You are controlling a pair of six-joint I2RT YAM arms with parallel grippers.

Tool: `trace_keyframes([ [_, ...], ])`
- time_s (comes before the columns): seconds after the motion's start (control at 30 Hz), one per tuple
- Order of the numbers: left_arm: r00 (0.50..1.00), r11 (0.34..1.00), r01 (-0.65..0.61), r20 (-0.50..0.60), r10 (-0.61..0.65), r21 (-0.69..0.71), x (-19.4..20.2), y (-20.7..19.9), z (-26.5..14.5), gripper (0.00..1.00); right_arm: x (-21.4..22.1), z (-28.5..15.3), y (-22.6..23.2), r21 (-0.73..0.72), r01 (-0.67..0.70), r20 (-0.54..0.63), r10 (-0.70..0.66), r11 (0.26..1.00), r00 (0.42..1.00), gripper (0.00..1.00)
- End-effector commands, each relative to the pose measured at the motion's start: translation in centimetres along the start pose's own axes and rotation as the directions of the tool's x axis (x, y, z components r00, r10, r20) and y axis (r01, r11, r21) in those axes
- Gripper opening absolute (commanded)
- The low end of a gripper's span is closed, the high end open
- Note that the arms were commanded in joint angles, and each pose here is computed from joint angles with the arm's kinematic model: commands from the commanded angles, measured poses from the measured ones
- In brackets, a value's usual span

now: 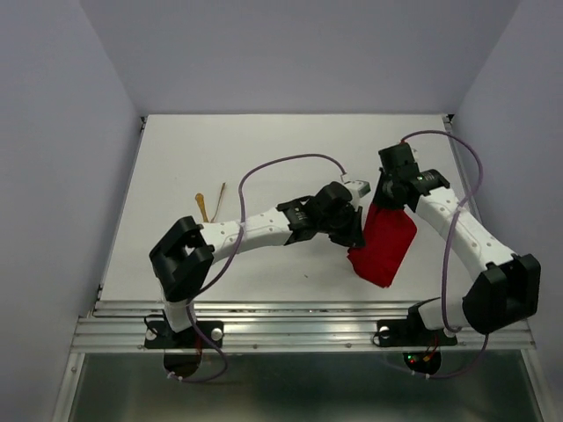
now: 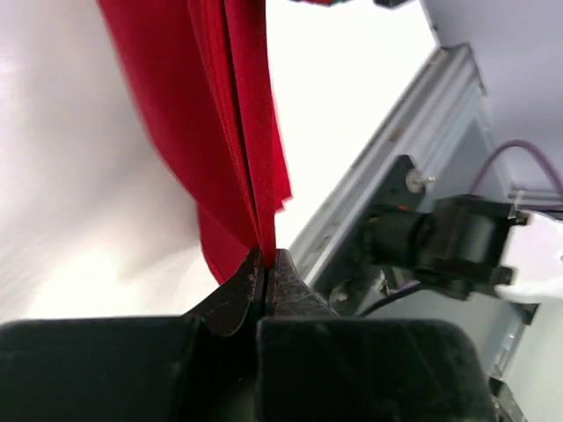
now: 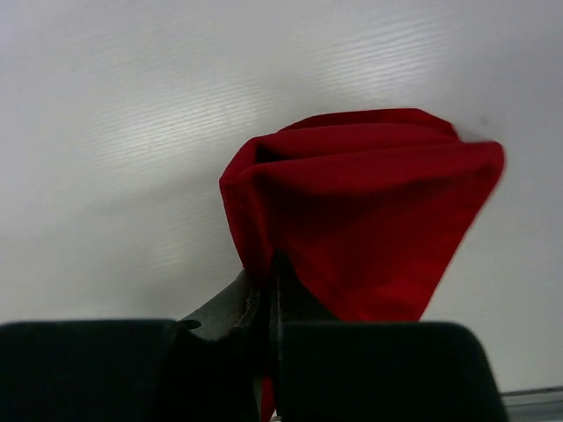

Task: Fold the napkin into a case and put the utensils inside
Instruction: Turn over the upper triangle folded napkin at the center of the board.

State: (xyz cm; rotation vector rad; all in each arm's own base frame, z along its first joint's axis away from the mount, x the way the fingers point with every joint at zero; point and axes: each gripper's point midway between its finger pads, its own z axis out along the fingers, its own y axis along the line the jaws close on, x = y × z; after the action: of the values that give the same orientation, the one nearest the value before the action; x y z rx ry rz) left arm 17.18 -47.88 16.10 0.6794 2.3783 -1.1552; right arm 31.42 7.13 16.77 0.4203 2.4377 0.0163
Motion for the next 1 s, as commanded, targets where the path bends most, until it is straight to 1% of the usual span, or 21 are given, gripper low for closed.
trace_keyframes([
  [0.0, 0.999, 0.991, -0.049, 0.010, 0.048, 0.121, 0.9, -0.9, -4.4, 0.00, -6.4, 1.3, 7.4, -0.199, -0.012, 0.190, 0.051, 0.980, 0.981, 0.01],
  [0.07, 1.000, 0.994, -0.027, -0.003, 0.028, 0.106, 1.7, 0.8, -4.7, 0.00, -6.1, 2.3, 8.8, -0.206, 0.005, 0.173, 0.031, 0.979, 0.984, 0.01],
  [0.1, 1.000, 0.995, -0.017, 0.007, 0.016, 0.096, 2.0, 2.1, -4.9, 0.00, -5.9, 3.4, 9.7, -0.206, 0.013, 0.159, 0.020, 0.978, 0.987, 0.01],
  [0.13, 1.000, 0.996, -0.015, 0.009, 0.014, 0.090, 2.2, 2.7, -5.0, 0.00, -5.2, 3.9, 10.3, -0.211, 0.027, 0.146, 0.004, 0.977, 0.989, 0.01],
  [0.17, 1.000, 0.998, -0.001, 0.006, 0.000, 0.069, 2.8, 4.1, -5.0, 0.00, -5.4, 4.2, 10.7, -0.217, 0.029, 0.142, 0.002, 0.976, 0.990, 0.01],
  [0.37, 1.000, 1.000, 0.021, 0.004, -0.021, 0.012, 4.5, 7.3, -4.9, 0.00, -3.4, 6.3, 13.7, -0.229, 0.077, 0.096, -0.056, 0.970, 0.994, 0.01],
  [0.57, 0.999, 1.000, 0.031, 0.014, -0.031, 0.006, 5.6, 8.6, -4.7, 0.00, -2.0, 7.5, 15.0, -0.223, 0.112, 0.062, -0.101, 0.968, 0.993, 0.01],
  [0.77, 1.000, 0.998, 0.020, 0.012, -0.019, -0.053, 6.4, 10.5, -4.5, 0.00, -1.7, 8.0, 15.6, -0.217, 0.140, 0.048, -0.133, 0.966, 0.990, 0.01],
  [0.97, 1.000, 0.996, 0.016, 0.007, -0.015, -0.088, 7.9, 12.3, -4.1, 0.00, -0.1, 8.8, 16.2, -0.216, 0.148, 0.011, -0.149, 0.965, 0.989, 0.01],
])
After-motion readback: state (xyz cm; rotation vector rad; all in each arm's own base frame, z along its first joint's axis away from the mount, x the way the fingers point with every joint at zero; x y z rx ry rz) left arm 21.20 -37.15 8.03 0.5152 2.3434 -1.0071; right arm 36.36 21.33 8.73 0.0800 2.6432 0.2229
